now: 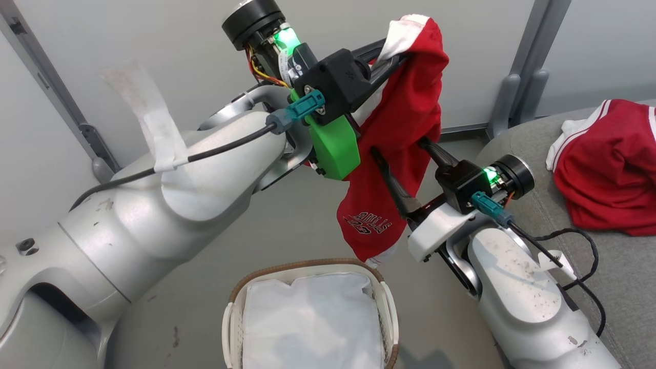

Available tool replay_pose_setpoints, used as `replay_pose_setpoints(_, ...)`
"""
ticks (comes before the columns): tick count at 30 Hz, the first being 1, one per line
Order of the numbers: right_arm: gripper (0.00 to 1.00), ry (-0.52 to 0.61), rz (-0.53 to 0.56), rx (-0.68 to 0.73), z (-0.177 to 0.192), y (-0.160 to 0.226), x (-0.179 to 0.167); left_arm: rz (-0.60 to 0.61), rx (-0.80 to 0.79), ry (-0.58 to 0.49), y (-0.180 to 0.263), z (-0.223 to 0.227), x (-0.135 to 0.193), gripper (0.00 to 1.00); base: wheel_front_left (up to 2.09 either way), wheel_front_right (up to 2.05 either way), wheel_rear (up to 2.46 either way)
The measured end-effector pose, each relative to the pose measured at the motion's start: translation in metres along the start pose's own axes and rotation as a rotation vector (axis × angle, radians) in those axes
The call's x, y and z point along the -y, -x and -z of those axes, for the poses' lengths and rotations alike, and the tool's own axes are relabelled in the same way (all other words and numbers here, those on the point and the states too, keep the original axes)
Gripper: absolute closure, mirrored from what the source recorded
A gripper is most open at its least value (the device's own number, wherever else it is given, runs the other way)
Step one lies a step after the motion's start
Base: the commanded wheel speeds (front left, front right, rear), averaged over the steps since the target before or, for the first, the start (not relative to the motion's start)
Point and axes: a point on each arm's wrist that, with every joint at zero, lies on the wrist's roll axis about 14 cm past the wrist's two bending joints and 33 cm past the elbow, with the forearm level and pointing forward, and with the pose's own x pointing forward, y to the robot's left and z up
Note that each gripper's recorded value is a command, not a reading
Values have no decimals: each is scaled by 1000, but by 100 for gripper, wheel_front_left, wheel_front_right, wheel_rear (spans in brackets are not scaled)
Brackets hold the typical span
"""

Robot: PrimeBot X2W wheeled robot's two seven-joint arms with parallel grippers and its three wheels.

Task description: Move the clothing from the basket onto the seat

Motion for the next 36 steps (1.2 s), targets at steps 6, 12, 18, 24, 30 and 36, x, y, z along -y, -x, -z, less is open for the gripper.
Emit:
replay_pose_setpoints(6, 0, 2, -8, 39, -14, -11, 1, 0, 11, 19, 2, -3, 3, 100, 0, 0, 0)
replay_pose_setpoints(12, 100, -10, -10, 47, -17, -20, 2, -7, 0, 57, 7, 4, 6, 100, 0, 0, 0)
replay_pose_setpoints(18, 100, -36, 0, 50, -15, -25, 5, -24, -19, 105, 13, 15, 7, 100, 0, 0, 0)
replay_pose_setpoints(24, 100, -67, 17, 52, -13, -23, 9, -39, -40, 157, 19, 29, 10, 100, 0, 0, 0)
replay_pose_setpoints(30, 100, -110, 49, 55, -11, -20, 17, -57, -59, 255, 24, 48, 22, 0, 0, 0, 0)
replay_pose_setpoints(36, 100, -138, 90, 88, -16, -20, 31, -121, -89, 395, 37, 77, 35, 0, 0, 0, 0)
